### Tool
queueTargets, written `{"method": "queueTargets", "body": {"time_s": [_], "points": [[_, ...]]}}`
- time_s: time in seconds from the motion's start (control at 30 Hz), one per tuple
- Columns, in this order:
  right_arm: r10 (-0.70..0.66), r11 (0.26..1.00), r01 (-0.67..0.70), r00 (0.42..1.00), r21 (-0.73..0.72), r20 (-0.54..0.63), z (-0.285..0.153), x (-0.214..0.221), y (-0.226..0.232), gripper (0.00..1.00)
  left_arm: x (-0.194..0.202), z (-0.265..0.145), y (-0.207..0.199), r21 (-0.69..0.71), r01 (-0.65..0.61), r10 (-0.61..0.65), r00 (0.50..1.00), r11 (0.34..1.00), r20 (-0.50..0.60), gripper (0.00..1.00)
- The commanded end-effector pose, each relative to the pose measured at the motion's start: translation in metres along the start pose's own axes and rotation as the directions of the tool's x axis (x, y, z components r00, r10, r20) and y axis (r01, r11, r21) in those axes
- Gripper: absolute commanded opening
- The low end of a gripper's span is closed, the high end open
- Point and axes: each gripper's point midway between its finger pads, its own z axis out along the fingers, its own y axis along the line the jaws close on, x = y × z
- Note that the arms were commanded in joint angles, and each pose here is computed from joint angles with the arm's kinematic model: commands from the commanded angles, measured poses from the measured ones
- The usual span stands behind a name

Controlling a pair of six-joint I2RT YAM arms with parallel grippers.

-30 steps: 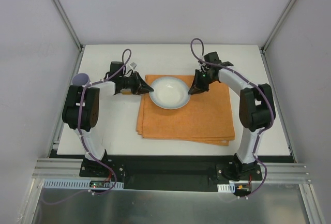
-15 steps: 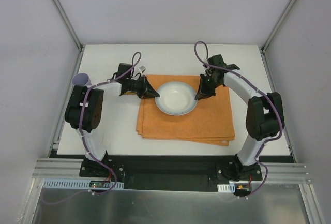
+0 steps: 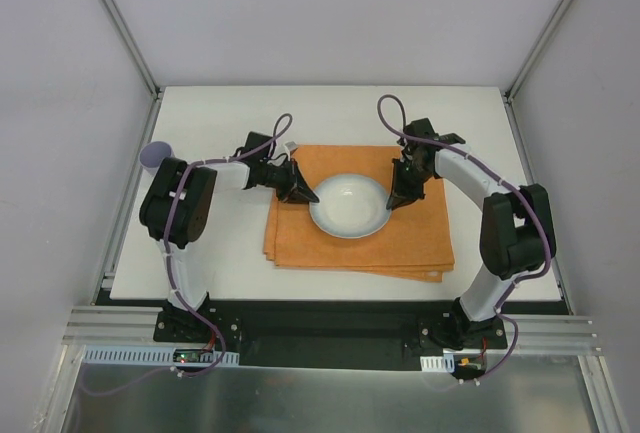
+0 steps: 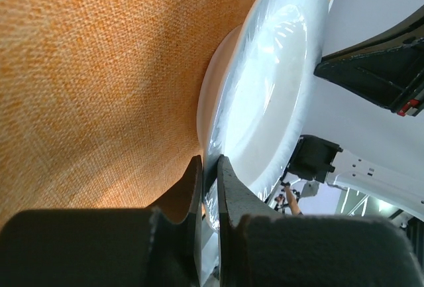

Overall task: Set the dinner table for one person
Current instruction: Place the plate on the napkin.

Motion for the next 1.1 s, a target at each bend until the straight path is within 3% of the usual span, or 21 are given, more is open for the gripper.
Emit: {"method": "queueTargets", "body": {"time_s": [0.0,0.8,0.83,0.97,1.0,1.07], "points": [[-0.079,0.982,0.104,0.985,-0.158,0.152,-0.033,-0.022,0.052,0.01,0.027,0.022,-0.022,0.05,-0.075,0.08,0.989,0.996,-0.123,0.0],[-0.071,0.986,0.091,0.986,-0.137,0.15,-0.029,-0.033,0.048,0.01,0.016,0.033,-0.028,0.051,-0.094,0.1,0.985,0.994,-0.14,0.01],[-0.071,0.986,0.091,0.986,-0.137,0.15,-0.029,-0.033,0.048,0.01,0.016,0.032,-0.027,0.049,-0.094,0.1,0.985,0.994,-0.138,0.06],[-0.069,0.986,0.09,0.987,-0.143,0.145,-0.028,-0.034,0.05,0.01,0.022,0.032,-0.02,0.026,-0.072,0.075,0.986,0.997,-0.151,0.51],[-0.069,0.985,0.09,0.987,-0.145,0.144,-0.028,-0.033,0.05,0.01,0.022,0.032,-0.018,0.021,-0.068,0.071,0.986,0.997,-0.15,0.77],[-0.066,0.985,0.088,0.987,-0.146,0.143,-0.028,-0.034,0.05,0.01,0.023,0.031,-0.016,0.007,-0.066,0.066,0.987,0.998,-0.146,0.99]]}}
